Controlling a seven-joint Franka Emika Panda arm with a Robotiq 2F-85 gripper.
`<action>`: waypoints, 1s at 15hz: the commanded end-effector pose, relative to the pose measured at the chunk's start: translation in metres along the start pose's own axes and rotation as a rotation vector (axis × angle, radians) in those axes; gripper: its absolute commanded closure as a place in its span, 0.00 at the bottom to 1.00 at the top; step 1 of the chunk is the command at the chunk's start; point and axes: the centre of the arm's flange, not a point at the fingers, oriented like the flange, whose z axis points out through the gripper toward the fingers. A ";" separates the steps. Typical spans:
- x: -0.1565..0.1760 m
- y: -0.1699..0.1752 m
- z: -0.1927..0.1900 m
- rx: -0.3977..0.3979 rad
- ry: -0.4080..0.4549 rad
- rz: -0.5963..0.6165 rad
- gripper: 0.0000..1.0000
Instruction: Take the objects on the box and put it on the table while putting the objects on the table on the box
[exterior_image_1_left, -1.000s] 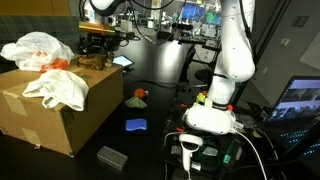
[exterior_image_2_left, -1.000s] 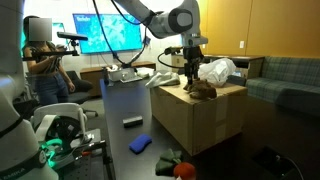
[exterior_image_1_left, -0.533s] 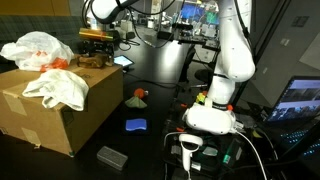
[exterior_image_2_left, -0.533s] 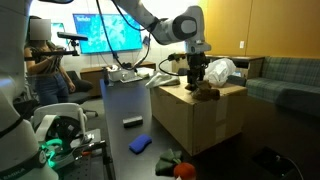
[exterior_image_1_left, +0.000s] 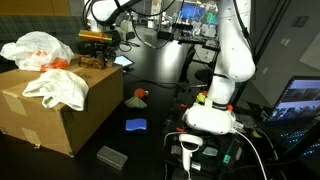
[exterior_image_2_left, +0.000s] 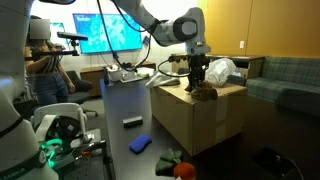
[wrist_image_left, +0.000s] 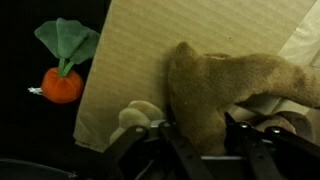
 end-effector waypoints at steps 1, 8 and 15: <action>-0.001 0.001 -0.006 0.004 0.036 0.024 0.86; -0.006 0.035 -0.013 0.001 0.045 0.032 0.97; 0.003 0.127 -0.010 0.061 0.034 0.136 0.97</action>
